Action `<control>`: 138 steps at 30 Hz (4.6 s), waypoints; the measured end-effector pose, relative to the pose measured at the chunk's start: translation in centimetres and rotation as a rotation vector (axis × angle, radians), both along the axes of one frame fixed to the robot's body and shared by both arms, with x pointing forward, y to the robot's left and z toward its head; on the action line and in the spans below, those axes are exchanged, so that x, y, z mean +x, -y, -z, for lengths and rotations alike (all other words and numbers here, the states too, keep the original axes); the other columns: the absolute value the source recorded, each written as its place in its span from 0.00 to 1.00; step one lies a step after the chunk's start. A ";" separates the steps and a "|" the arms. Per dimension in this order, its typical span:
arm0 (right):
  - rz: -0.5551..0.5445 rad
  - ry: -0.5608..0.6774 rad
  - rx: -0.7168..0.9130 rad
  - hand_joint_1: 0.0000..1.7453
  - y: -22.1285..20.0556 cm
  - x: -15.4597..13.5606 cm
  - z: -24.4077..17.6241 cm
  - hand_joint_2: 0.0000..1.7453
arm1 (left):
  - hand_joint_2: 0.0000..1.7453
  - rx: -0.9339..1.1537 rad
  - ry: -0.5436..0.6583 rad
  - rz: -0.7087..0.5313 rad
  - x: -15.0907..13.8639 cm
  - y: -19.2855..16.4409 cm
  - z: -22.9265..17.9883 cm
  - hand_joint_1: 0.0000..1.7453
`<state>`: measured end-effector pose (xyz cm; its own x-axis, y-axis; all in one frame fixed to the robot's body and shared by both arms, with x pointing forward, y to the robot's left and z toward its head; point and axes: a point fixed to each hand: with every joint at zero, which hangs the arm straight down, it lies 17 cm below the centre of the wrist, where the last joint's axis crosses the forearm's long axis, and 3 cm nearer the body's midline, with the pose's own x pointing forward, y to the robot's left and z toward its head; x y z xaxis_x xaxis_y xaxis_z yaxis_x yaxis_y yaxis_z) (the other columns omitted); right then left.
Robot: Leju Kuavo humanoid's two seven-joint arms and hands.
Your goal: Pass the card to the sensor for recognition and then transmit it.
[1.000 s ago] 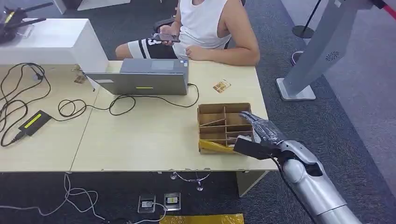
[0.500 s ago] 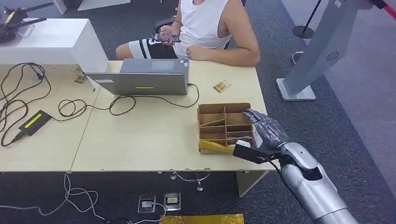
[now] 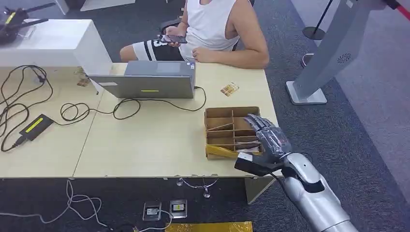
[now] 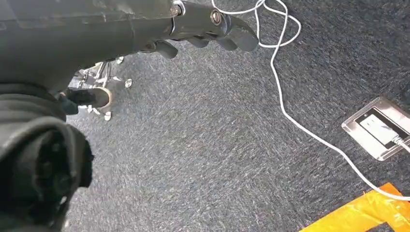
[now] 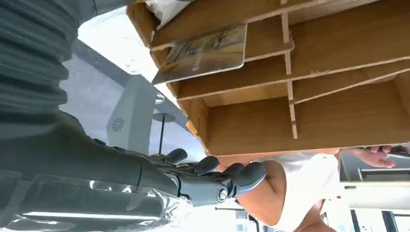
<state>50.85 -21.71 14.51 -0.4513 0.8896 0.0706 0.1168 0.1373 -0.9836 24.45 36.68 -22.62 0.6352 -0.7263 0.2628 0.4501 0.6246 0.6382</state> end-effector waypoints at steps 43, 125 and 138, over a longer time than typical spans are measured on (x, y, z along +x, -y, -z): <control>0.072 -0.084 0.032 1.00 1.4 1.2 3.2 1.00 | 0.00 -0.005 -0.006 0.009 0.1 0.1 0.0 0.00; 0.300 0.256 -0.160 1.00 10.6 16.1 -23.7 1.00 | 0.00 -0.007 -0.002 0.107 1.7 2.3 -0.3 0.00; 0.287 0.151 -0.194 0.00 9.1 16.5 -19.1 1.00 | 0.00 -0.009 -0.013 0.094 0.6 2.2 0.1 0.00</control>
<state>67.35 -30.84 33.62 -0.1745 0.9716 -0.1599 0.2694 -0.1091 -0.9568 25.08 34.52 -22.68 0.5679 -0.7804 0.2617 0.5152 0.5850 0.6264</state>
